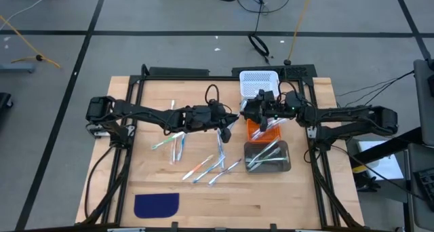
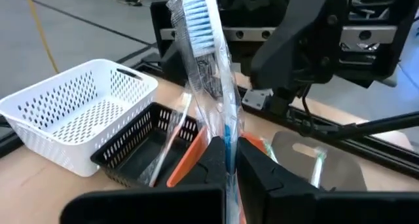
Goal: Pick & Place Toothbrushes
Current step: Put the blue toothbrush into the white bin
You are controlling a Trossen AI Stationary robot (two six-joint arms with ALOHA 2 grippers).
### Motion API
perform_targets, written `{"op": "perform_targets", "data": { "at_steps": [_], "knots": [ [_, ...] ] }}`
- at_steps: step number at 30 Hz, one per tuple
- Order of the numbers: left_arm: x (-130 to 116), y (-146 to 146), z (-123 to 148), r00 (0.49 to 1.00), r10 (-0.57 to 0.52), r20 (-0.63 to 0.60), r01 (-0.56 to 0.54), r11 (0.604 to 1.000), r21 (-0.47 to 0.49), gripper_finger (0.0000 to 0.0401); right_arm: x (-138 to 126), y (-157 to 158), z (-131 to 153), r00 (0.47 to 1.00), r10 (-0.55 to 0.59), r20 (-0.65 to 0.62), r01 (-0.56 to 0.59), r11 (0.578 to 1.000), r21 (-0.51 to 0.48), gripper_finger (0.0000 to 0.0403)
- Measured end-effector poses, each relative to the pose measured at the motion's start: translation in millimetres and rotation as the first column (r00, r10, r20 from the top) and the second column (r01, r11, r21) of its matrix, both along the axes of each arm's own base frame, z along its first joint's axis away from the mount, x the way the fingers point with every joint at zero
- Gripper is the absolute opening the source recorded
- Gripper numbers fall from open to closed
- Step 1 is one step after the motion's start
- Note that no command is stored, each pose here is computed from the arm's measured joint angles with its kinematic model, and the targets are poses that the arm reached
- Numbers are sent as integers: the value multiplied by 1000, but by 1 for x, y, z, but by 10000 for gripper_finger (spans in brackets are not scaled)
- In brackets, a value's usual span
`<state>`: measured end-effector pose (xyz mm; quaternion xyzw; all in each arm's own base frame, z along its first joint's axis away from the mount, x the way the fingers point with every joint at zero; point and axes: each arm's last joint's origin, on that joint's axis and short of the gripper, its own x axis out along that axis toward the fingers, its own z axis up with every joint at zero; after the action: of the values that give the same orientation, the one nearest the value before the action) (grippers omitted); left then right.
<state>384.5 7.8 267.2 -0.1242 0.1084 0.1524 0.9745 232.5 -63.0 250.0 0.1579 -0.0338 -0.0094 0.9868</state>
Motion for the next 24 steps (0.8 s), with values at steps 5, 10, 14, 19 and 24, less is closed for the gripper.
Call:
{"op": "perform_targets", "data": {
  "at_steps": [5,10,14,19,24],
  "knots": [
    [0,0,-2,1000,15,-12,-15,1000,3,14,3,-1,-4,1000,1,-20,-1,1000,22,126],
    [0,2,-1,999,31,-9,-31,999,8,27,3,0,-4,1000,8,-21,-8,1000,-17,15],
    [0,3,-2,999,33,-20,-32,999,8,29,3,0,-4,999,25,-23,-26,999,-29,7],
    [-1,4,-3,999,31,-23,-31,999,12,30,1,-2,-4,1000,14,-26,-14,999,-32,5],
    [-5,5,-5,991,90,-99,-83,994,74,30,-5,-11,-1,999,-32,-26,31,999,-38,5]
  ]
}}
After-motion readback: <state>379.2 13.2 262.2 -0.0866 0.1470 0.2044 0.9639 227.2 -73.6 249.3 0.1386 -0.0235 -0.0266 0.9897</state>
